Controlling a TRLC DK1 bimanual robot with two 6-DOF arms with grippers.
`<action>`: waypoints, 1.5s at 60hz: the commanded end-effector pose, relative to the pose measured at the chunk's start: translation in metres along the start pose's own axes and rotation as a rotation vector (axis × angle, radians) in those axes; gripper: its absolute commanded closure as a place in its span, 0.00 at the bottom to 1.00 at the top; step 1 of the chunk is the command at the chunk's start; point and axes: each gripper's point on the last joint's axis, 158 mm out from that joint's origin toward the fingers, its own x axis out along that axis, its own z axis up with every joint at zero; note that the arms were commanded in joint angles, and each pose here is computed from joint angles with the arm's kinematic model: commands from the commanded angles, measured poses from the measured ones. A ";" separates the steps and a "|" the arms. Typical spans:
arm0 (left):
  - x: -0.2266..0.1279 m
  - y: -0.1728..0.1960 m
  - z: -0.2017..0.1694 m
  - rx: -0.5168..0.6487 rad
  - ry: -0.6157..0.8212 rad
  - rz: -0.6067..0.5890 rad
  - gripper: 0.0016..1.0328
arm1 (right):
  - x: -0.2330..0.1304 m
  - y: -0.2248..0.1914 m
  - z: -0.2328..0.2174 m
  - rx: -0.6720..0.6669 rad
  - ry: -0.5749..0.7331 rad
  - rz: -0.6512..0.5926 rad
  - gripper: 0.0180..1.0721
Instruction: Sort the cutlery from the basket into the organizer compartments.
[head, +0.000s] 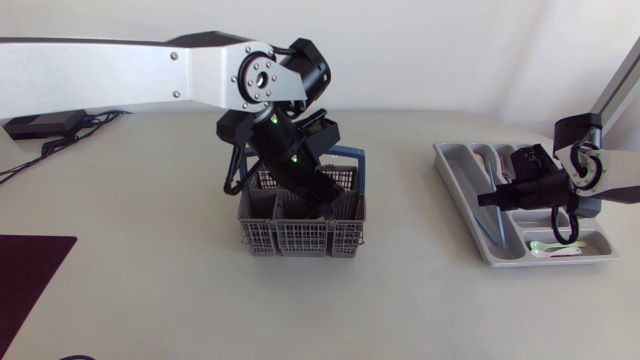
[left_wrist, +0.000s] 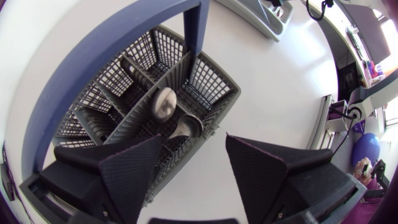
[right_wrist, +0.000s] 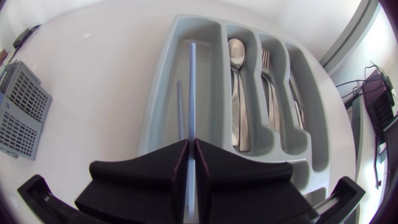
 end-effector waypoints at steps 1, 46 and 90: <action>0.007 -0.002 0.005 -0.010 0.018 0.016 0.36 | 0.008 -0.003 0.001 0.033 0.009 -0.021 0.93; 0.020 0.004 0.009 0.025 0.012 0.199 0.54 | 0.013 0.009 -0.013 0.002 0.028 -0.037 0.59; 0.039 -0.001 0.000 0.034 0.055 0.220 0.77 | -0.001 0.020 -0.008 -0.034 -0.001 -0.042 0.56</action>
